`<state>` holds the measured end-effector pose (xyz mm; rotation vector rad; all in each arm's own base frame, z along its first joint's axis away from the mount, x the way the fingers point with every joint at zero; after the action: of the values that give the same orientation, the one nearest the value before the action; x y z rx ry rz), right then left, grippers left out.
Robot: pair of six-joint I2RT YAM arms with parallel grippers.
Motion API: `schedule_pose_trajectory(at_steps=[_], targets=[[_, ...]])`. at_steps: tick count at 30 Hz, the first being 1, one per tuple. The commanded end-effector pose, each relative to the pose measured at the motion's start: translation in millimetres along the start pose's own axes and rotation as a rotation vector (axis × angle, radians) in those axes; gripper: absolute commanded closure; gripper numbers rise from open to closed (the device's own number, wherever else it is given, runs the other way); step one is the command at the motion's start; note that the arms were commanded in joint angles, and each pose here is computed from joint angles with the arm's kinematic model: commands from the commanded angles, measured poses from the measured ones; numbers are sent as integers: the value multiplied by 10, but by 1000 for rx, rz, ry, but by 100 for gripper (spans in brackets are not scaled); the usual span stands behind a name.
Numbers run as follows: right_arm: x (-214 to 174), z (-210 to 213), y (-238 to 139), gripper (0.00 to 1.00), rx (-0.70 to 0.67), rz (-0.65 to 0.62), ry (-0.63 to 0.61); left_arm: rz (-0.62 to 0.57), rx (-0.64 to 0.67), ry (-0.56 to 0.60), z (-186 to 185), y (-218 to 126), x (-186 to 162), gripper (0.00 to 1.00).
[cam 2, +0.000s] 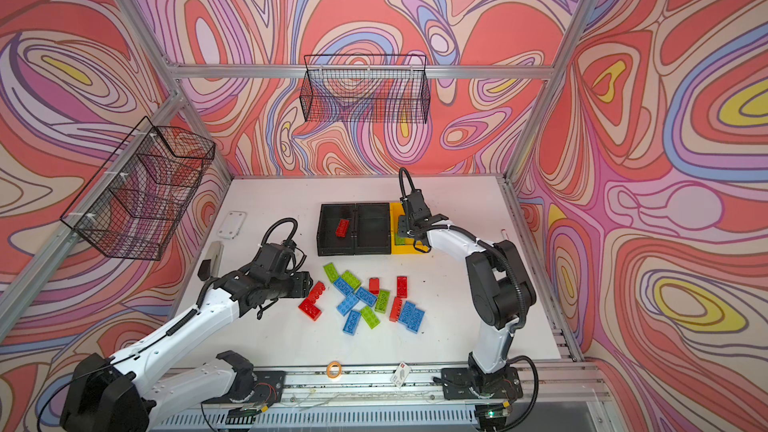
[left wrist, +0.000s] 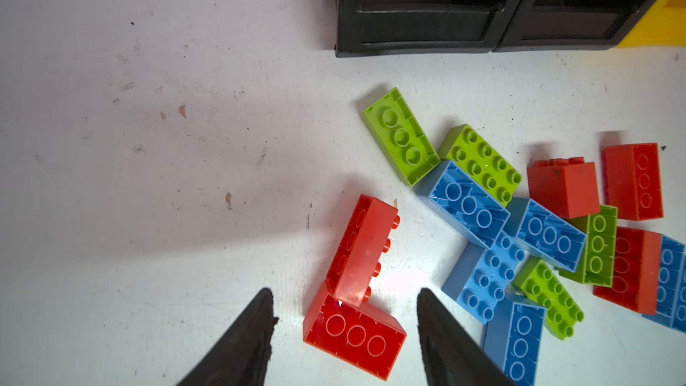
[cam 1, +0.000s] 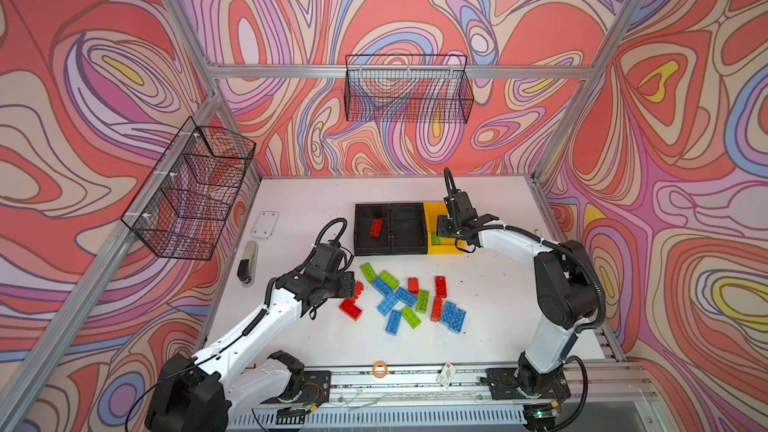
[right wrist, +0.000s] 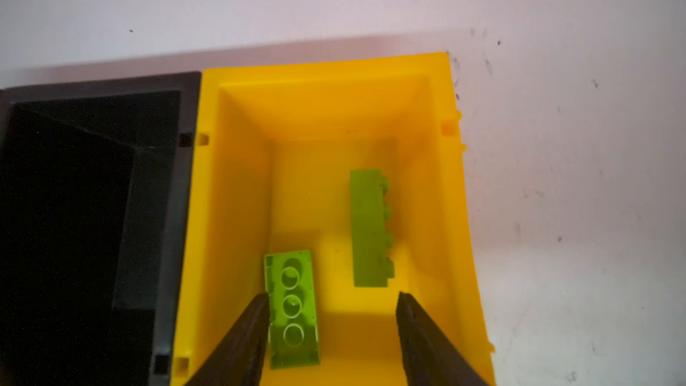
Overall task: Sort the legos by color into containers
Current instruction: 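Grasp the second lime-green brick with the right gripper and drop it in the yellow bin, then grasp a red brick with the left gripper while the right gripper withdraws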
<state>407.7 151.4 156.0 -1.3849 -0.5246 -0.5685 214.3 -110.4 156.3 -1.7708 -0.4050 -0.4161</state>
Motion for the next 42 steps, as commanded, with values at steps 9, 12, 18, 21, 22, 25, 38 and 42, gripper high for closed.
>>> schedule_pose_trajectory(at_steps=[9, 12, 18, 21, 22, 25, 38, 42], targets=[[218, -73, -710, 40, 32, -127, 35, 37, 20, 31, -89, 256, -76, 34], [159, -133, -905, 40, 36, -143, 59, 51, 23, 46, -115, 308, -85, 33], [12, -240, -1181, 40, 35, -145, 89, 78, 44, 59, -118, 413, -111, 34], [-87, -290, -1222, 40, 19, -121, 87, 93, 44, 62, -125, 461, -128, 34], [-116, -307, -1225, 40, 11, -114, 88, 99, 42, 65, -131, 475, -136, 34], [-195, -337, -1230, 40, 11, -102, 102, 108, 43, 75, -141, 497, -147, 35], [-641, -477, -1227, 41, -7, -5, 155, 144, 51, 84, -147, 623, -185, 49], [-752, -525, -1243, 41, -22, 22, 170, 152, 49, 84, -152, 642, -191, 56]])
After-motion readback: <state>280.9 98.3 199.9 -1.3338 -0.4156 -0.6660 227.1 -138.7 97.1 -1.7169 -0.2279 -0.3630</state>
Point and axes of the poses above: each gripper's point midway between its finger pads, its own y axis out along the fingers, its own z axis along the line the jaws close on, x = y × z, the point moved 7 cm from there along -y, back along the fingers, and after that the axes turned 1 degree about -y, right-handed, at the moved point
